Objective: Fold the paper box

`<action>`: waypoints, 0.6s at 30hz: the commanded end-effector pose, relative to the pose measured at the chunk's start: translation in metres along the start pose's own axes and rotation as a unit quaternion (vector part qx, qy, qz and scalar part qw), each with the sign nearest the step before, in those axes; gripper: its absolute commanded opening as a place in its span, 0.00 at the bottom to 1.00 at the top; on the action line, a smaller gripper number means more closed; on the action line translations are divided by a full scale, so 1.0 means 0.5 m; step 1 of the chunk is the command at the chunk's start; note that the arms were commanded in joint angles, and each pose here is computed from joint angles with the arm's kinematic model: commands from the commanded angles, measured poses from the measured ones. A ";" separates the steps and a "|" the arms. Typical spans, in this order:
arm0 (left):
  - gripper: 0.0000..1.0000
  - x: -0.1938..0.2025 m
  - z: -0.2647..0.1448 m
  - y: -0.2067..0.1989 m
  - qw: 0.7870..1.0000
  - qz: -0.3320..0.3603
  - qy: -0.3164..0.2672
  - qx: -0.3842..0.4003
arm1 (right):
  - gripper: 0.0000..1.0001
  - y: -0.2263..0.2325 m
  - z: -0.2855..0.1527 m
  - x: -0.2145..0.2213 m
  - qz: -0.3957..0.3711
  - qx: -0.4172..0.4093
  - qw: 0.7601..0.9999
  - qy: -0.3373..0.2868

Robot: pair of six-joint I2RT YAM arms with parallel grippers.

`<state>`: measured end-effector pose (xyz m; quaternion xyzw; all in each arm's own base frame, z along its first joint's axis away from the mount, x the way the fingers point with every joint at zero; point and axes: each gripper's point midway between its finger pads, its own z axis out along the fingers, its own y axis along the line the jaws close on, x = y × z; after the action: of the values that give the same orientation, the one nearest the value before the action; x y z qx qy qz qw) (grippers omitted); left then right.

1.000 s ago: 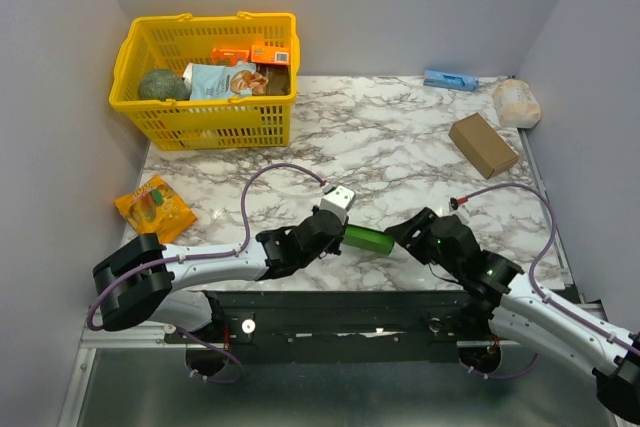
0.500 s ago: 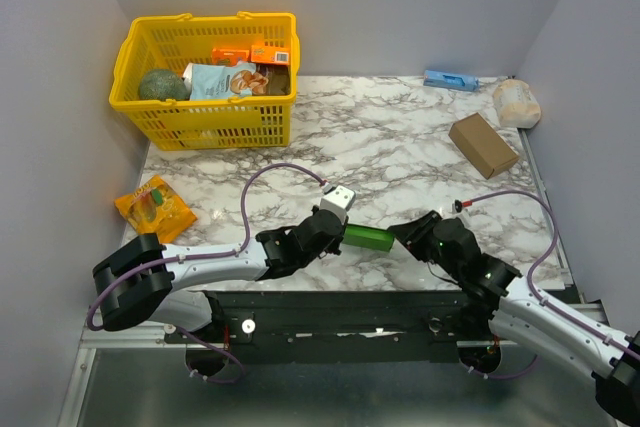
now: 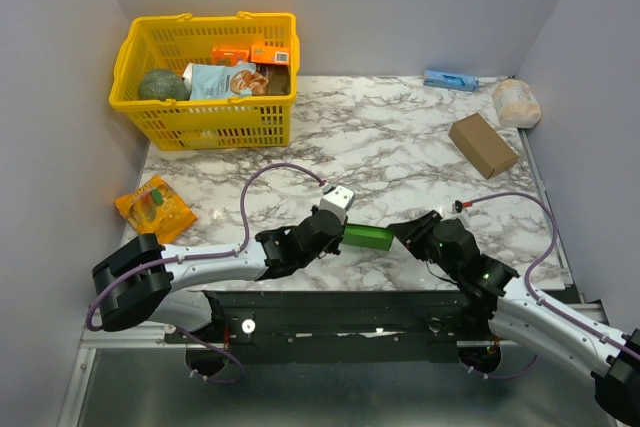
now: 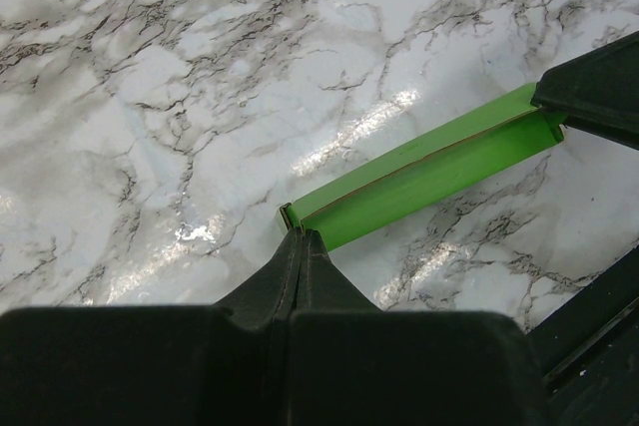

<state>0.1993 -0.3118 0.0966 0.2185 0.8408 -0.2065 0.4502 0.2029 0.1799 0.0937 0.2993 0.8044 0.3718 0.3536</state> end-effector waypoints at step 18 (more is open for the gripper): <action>0.38 0.113 -0.053 0.003 0.995 0.035 0.089 0.035 | 0.14 -0.112 -0.007 0.027 -0.053 0.109 0.992 0.024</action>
<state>0.1812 -0.3060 0.0940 0.2423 0.8396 -0.2196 0.4337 0.2028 0.1819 0.0938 0.2889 0.8132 0.3609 0.3535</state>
